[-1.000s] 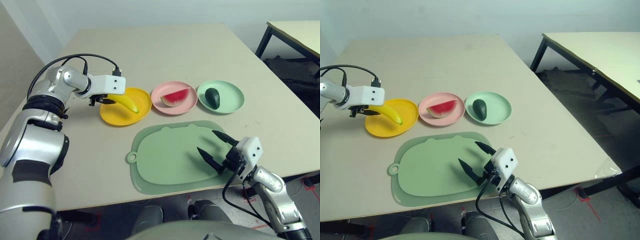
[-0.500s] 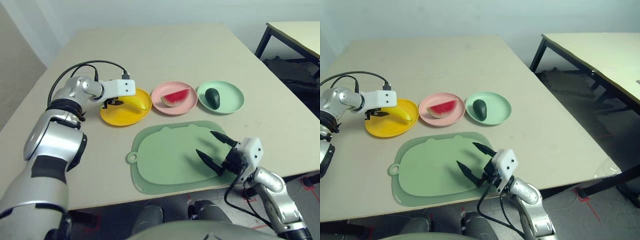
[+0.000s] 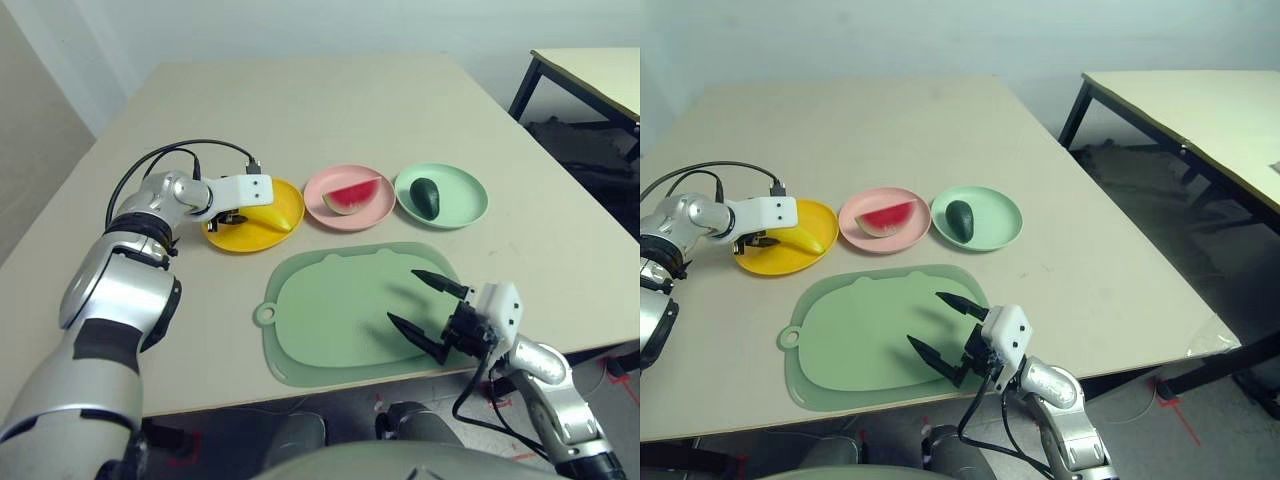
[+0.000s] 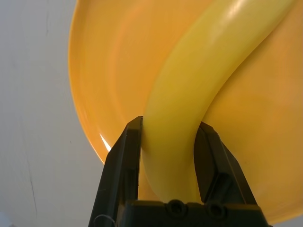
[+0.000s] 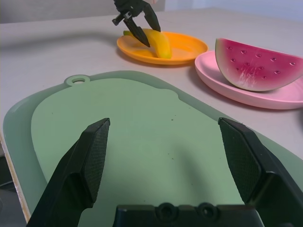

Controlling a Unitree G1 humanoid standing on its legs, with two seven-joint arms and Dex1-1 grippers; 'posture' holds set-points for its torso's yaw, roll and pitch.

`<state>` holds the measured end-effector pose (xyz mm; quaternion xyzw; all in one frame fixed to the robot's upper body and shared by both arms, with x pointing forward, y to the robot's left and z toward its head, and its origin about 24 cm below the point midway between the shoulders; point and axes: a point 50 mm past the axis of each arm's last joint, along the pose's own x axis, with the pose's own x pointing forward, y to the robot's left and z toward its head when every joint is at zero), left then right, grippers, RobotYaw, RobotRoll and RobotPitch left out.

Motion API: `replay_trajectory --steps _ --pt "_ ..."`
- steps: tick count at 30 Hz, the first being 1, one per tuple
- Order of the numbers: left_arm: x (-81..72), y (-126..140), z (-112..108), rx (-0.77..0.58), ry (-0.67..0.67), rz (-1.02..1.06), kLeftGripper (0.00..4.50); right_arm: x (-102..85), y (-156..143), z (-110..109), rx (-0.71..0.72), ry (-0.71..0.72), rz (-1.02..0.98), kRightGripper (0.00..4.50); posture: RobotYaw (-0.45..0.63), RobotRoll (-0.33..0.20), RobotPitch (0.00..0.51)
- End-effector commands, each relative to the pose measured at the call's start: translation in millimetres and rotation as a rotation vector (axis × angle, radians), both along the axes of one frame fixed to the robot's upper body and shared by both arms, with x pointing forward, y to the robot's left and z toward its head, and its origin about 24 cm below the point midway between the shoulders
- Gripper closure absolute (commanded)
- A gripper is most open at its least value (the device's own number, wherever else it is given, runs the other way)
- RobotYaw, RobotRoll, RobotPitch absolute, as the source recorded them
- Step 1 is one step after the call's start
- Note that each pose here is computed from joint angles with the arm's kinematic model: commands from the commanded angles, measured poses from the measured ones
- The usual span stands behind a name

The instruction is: Place the fruits into color-matched plates.

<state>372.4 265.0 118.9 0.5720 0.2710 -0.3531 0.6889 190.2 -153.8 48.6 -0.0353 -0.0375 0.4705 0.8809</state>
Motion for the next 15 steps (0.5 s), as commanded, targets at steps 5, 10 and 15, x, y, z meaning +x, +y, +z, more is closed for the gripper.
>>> replay_trajectory --steps 5,10,15 --pt "1.0 -9.2 -8.1 -0.002 0.012 -0.017 2.88 -0.9 -1.4 -2.1 0.012 0.01 -0.015 0.0 -0.01 0.0 0.015" --pt "0.4 -10.8 -10.5 -0.001 0.021 -0.025 2.88 -1.5 -1.0 -2.1 0.013 0.012 -0.014 0.0 -0.01 0.0 0.017" --pt "-0.5 -11.1 -12.4 -0.004 0.028 -0.029 2.88 -2.7 -1.0 -2.5 0.012 0.015 -0.01 0.0 -0.01 0.0 0.019"
